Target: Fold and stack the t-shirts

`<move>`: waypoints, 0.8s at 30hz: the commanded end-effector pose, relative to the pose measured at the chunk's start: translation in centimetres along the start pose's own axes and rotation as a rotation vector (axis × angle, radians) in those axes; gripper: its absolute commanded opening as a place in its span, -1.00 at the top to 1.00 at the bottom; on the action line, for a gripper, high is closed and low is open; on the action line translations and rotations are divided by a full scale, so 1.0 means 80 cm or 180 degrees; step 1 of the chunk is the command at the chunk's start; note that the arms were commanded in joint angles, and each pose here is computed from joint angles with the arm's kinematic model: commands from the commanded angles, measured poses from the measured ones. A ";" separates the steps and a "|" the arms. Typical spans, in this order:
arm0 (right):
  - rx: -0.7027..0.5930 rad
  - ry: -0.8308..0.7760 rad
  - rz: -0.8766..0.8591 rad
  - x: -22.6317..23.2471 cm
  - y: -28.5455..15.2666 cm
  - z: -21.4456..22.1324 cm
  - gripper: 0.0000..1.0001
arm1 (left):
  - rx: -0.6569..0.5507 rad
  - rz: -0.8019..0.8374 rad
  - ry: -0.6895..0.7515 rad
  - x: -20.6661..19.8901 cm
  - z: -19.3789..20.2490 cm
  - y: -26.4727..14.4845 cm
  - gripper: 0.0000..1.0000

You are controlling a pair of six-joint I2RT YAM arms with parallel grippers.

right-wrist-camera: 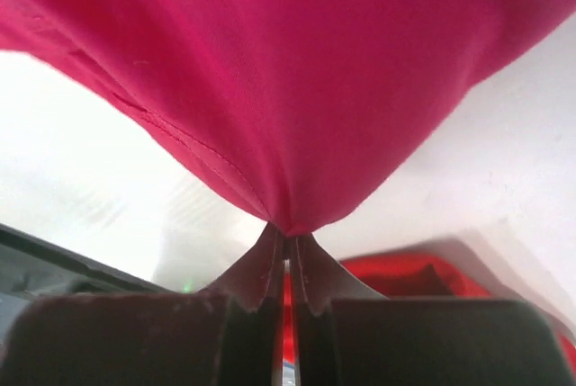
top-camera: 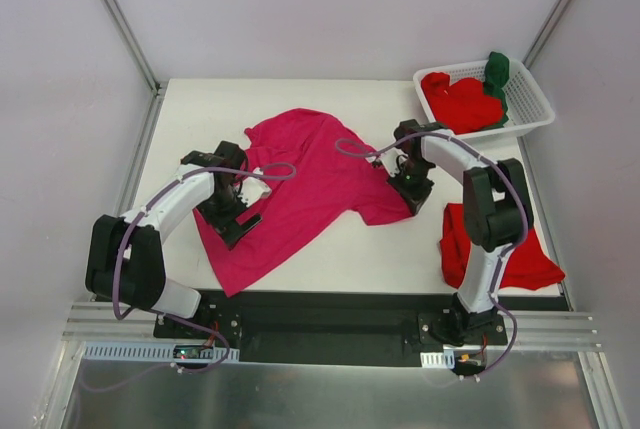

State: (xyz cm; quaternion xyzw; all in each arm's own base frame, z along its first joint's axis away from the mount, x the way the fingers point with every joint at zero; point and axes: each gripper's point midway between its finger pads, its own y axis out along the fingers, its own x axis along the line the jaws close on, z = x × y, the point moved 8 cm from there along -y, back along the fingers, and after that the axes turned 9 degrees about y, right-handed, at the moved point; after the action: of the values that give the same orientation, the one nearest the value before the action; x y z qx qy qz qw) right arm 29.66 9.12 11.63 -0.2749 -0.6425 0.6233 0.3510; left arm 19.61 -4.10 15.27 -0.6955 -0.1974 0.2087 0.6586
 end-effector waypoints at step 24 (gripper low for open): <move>0.1672 -0.0878 -0.1141 0.063 -0.034 0.129 0.98 | -0.0106 -0.0099 0.0159 -0.002 0.002 -0.011 -0.99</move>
State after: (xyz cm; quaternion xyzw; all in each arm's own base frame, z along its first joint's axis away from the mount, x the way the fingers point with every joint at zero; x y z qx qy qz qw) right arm 21.75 7.03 13.06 -0.0847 -0.5827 0.7233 0.3606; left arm 19.99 -4.14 15.60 -0.7028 -0.2003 0.1923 0.6549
